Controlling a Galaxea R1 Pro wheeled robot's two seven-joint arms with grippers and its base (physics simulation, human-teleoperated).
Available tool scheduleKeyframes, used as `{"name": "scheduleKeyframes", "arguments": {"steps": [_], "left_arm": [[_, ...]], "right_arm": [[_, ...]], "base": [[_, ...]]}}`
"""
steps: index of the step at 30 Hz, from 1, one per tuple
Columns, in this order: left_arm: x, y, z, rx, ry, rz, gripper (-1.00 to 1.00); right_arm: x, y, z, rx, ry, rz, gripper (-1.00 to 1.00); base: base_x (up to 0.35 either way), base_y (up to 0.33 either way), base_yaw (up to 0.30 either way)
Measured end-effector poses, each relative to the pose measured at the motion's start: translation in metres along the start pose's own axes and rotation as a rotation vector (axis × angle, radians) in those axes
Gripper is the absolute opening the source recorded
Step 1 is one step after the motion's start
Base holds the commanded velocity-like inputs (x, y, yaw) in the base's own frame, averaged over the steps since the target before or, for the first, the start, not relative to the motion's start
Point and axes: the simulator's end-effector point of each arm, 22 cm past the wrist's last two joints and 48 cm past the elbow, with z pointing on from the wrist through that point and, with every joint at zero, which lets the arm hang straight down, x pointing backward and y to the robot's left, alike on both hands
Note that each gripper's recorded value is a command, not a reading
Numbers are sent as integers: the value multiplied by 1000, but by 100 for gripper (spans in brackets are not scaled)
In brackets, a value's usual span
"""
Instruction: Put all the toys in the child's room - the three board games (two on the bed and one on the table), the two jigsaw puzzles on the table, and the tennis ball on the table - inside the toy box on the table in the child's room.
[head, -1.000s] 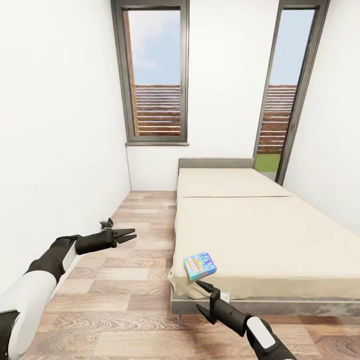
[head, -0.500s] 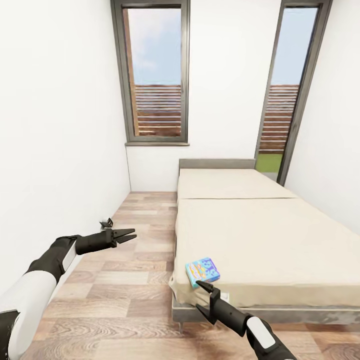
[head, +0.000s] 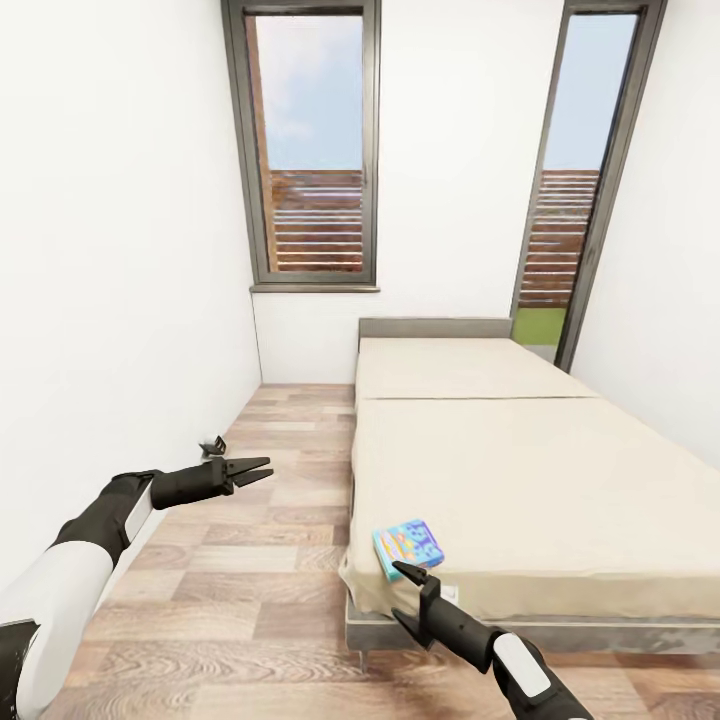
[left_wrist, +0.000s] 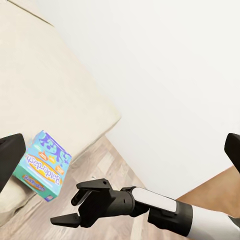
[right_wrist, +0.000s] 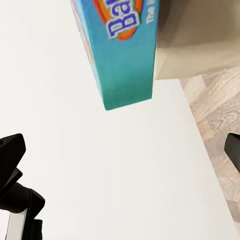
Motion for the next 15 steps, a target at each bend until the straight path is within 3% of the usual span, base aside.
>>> {"name": "scheduleKeyframes", "arguments": {"steps": [5, 15], "left_arm": [[0, 0, 0, 0, 0, 0, 100], [0, 0, 0, 0, -1, 1, 100]], "right_arm": [[0, 0, 0, 0, 0, 0, 100], [0, 0, 0, 0, 0, 0, 100]], "base": [[118, 59, 0], [17, 8, 0]]}}
